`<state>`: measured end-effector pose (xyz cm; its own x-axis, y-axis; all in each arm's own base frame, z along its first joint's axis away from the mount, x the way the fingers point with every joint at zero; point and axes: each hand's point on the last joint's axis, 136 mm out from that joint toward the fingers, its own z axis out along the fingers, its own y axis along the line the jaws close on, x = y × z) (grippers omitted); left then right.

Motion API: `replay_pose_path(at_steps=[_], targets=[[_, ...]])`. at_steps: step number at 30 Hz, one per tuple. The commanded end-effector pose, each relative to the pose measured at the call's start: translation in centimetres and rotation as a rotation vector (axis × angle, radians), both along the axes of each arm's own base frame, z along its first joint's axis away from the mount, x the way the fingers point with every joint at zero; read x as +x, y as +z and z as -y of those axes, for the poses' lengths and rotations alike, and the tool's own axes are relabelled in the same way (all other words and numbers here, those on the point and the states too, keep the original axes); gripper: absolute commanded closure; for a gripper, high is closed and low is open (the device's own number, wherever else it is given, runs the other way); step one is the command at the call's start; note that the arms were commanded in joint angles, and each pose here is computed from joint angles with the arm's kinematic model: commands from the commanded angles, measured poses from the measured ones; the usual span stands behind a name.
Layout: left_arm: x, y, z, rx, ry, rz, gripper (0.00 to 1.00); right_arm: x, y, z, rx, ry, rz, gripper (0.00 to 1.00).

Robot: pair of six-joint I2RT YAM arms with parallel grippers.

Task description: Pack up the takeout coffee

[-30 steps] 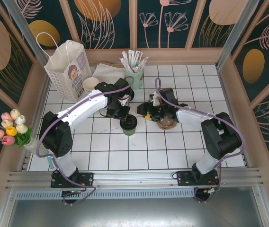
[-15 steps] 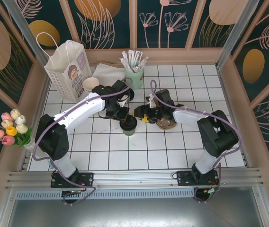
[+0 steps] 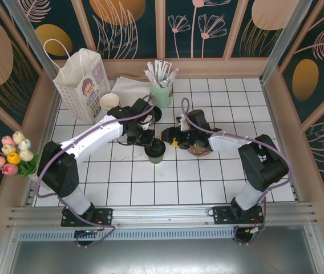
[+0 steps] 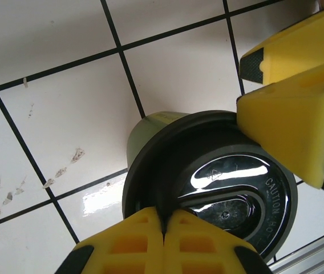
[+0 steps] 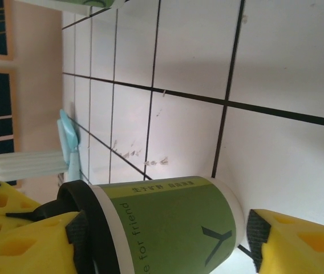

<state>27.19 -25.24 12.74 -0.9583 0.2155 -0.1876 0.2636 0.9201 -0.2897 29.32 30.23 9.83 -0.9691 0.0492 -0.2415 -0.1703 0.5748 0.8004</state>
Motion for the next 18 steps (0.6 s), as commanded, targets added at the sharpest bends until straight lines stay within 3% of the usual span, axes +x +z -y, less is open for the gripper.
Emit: replay_pose_path(at_steps=[1, 6, 8, 18], targets=[[-0.8, -2.9, -1.1, 0.109, 0.032, -0.078, 1.0, -0.3, 0.6, 0.6, -0.06, -0.058, 0.061, 0.19], [-0.5, -2.1, -0.8, 0.086, 0.045, -0.065, 0.98, -0.7, 2.9, -0.4, 0.003, -0.018, 0.169, 0.1], [-0.5, -2.0, -0.8, 0.084, 0.047, -0.066, 0.95, -1.4, 2.8, -0.8, 0.003, 0.001, 0.181, 0.01], [-0.2, -1.1, 0.0, 0.043, 0.055, -0.054, 0.92, -2.8, 0.6, -0.6, -0.085, 0.003, 0.163, 0.04]])
